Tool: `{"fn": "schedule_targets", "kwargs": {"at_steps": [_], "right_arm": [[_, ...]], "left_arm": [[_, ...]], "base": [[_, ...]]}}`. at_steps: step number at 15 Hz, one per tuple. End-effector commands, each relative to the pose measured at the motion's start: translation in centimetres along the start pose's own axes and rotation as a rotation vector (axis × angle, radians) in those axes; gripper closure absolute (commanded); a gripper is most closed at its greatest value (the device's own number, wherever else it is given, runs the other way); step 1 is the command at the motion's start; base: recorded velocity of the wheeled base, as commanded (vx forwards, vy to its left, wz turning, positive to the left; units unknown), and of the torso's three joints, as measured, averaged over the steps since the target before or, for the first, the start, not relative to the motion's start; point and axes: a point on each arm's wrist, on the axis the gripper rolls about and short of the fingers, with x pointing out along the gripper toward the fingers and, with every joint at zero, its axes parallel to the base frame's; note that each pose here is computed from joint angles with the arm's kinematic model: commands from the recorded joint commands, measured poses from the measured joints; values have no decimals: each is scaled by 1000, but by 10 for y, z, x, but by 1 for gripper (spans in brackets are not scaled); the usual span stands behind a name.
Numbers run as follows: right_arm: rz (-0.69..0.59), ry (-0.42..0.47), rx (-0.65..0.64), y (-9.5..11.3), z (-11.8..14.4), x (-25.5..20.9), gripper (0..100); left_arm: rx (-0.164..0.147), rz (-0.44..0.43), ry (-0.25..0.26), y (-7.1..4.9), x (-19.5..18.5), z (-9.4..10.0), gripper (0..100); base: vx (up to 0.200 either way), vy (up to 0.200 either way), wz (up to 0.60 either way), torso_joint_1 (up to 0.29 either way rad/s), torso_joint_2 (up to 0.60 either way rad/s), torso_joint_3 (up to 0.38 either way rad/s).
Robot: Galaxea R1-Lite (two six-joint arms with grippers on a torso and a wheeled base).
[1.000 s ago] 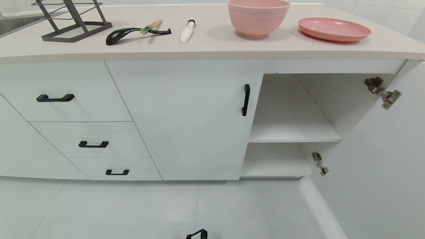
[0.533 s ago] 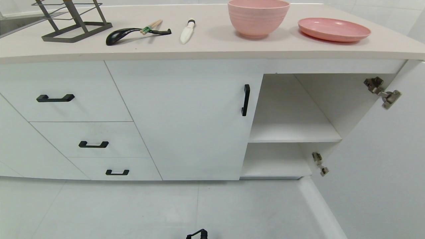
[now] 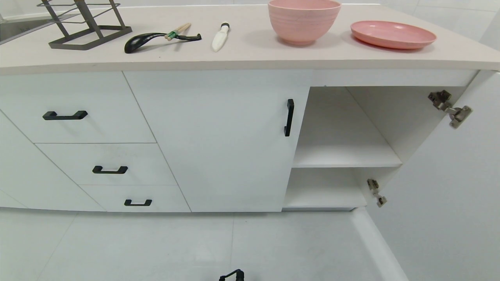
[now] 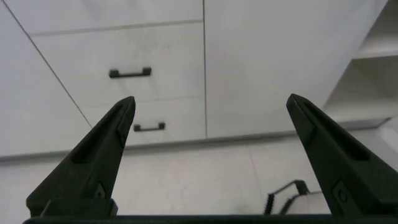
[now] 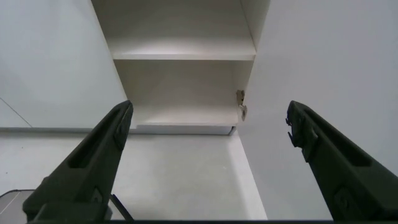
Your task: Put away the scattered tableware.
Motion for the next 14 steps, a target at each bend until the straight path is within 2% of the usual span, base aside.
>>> {"fn": "schedule_targets", "kwargs": {"at_steps": [1, 2, 3, 4, 11, 14], "right_arm": [[-4, 2, -1, 0, 0, 0, 0], [-16, 2, -1, 0, 0, 0, 0], [-35, 6, 1, -1, 0, 0, 0], [-38, 4, 1, -1, 0, 0, 0], [-35, 4, 2, -1, 0, 0, 0], [-35, 4, 2, -1, 0, 0, 0]], "left_arm": [[-6, 24, 76, 0, 0, -7, 0], [-61, 56, 180, 0, -2, -16, 0], [-64, 63, 145, 0, -1, -14, 0], [-51, 58, 139, 0, 0, -14, 0], [-70, 58, 144, 0, -1, -15, 0], [-80, 63, 143, 0, -1, -14, 0]], "base": [[0, 0, 0, 0, 0, 0], [0, 0, 0, 0, 0, 0], [0, 0, 0, 0, 0, 0], [0, 0, 0, 0, 0, 0], [0, 0, 0, 0, 0, 0], [0, -200, 0, -1, -1, 1]]}}
